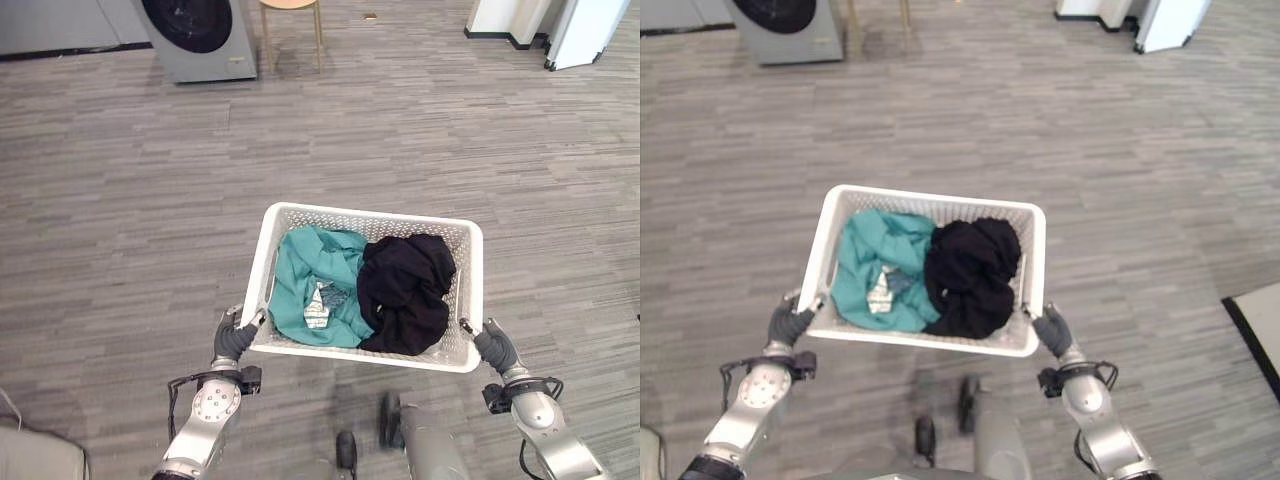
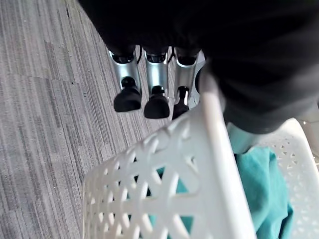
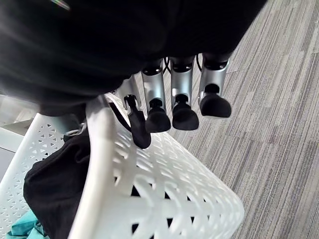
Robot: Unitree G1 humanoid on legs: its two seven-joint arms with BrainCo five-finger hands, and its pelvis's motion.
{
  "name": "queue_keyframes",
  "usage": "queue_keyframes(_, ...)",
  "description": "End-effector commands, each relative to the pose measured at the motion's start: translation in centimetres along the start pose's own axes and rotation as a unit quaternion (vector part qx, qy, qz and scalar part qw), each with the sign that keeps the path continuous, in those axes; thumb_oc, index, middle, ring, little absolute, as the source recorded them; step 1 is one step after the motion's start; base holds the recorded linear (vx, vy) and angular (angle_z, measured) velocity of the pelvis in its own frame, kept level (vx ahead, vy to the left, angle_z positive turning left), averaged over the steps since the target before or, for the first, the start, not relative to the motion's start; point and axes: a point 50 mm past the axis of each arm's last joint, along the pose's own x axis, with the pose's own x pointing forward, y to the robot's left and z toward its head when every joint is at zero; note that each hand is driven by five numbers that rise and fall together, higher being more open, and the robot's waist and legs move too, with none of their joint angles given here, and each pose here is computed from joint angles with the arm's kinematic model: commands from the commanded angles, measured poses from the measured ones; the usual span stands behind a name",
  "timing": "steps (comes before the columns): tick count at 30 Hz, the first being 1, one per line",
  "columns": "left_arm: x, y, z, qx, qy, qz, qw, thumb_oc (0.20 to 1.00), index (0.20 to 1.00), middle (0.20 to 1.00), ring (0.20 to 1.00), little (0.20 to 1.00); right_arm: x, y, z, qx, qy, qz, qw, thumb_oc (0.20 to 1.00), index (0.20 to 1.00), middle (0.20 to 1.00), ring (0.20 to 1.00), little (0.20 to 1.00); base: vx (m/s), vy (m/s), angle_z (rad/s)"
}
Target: Grab the laundry basket,head to the washer,open it,put in the laundry and shut it.
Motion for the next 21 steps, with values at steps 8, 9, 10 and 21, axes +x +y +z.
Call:
queue_keyframes(8,-1.1,-2.7,1.6,-0.093,-0.058,-0.055,0.992,0.200,0.200,0.200,0.200,0.200,0.9,-2.1,4.3,0.118,-0.127,-0.042,0.984,0.200,0.200,0.200,0.200,0.200,0.47,-0.205,0.50)
queue_keyframes(9,-1.1,-2.7,1.6,-0.093,-0.058,-0.055,0.992,0.200,0.200,0.200,0.200,0.200,0.9,-2.1,4.3,0.118,-0.127,-0.043,0.984,0.200,0.200,0.200,0.200,0.200,0.24,-0.175,0.23)
queue_keyframes(10,-1.1,-2.7,1.6,-0.092,-0.055,-0.055,0.993,0.200,0.200,0.200,0.200,0.200,0.9,-2.4,4.2,0.116,-0.125,-0.048,0.984,0.200,0.200,0.200,0.200,0.200,0.26,-0.174,-0.09)
queue_keyframes(21,-1.6,-2.3,1.2,-0.092,-0.045,-0.053,0.993,0.200,0.200,0.200,0.200,0.200,0.9,-3.0,3.5,0.112,-0.107,-0.071,0.985,0.200,0.200,0.200,0.200,0.200,0.44,-0.034,-0.20)
